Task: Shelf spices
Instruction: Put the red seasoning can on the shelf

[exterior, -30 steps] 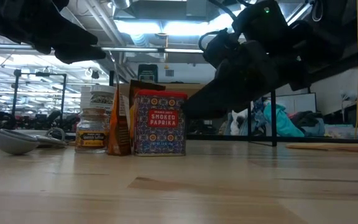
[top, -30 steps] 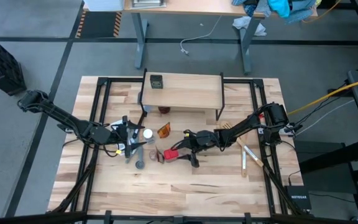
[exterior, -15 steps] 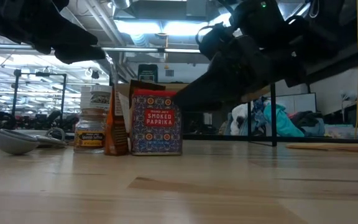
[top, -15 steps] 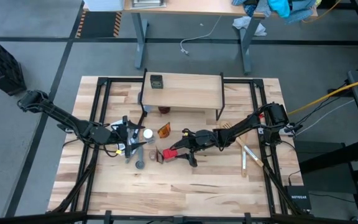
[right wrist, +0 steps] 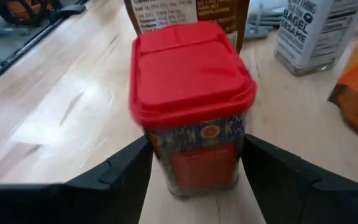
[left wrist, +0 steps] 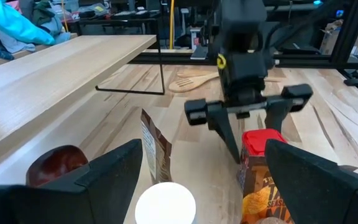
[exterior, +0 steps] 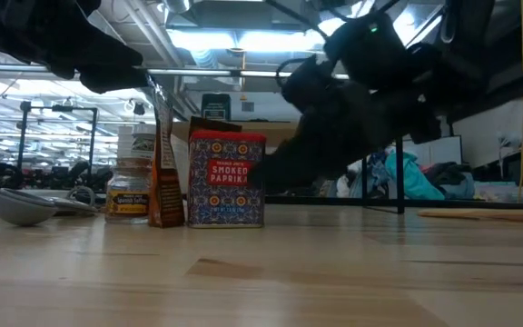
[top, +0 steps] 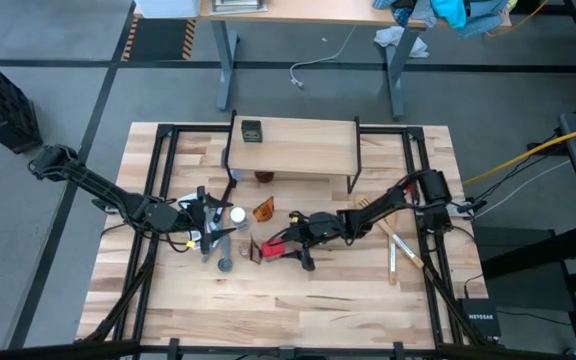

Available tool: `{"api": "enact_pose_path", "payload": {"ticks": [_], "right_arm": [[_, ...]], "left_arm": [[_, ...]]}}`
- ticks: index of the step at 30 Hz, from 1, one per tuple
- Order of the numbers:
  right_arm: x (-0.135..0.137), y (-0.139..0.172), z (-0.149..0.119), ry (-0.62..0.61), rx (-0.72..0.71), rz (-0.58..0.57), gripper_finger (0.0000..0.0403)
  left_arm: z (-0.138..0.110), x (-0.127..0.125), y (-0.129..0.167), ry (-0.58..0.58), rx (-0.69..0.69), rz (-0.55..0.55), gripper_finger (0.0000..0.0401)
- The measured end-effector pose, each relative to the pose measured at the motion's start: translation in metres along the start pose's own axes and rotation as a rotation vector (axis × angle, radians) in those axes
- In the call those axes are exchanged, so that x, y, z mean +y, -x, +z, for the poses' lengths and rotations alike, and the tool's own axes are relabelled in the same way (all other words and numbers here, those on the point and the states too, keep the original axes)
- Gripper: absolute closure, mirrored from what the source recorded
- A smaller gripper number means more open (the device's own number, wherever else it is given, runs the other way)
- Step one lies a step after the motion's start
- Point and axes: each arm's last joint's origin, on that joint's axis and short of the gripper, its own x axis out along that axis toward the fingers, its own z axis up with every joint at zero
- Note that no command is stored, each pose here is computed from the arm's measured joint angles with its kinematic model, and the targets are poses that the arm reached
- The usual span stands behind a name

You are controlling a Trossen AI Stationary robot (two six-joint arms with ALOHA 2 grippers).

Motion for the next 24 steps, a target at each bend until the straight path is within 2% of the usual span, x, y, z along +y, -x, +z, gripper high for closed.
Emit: {"api": "enact_pose_path", "payload": {"ticks": [10, 13, 16, 24], "right_arm": [[0.0, -0.021, 0.008, 0.041, -0.023, 0.08, 0.0158], [0.0, -0.021, 0.007, 0.043, -0.021, 0.08, 0.0182], [0.0, -0.021, 0.007, 0.044, -0.022, 0.08, 0.0225], [0.002, -0.016, 0.019, 0.05, -0.057, 0.083, 0.0228]], "left_arm": [[0.0, 0.0, 0.0, 0.0, 0.0, 0.0, 0.007], [0.0, 0.0, 0.0, -0.001, 0.001, 0.0, 0.007], [0.0, 0.0, 0.0, 0.0, 0.002, 0.0, 0.007], [0.0, 0.0, 0.0, 0.02, 0.004, 0.0, 0.007]]}}
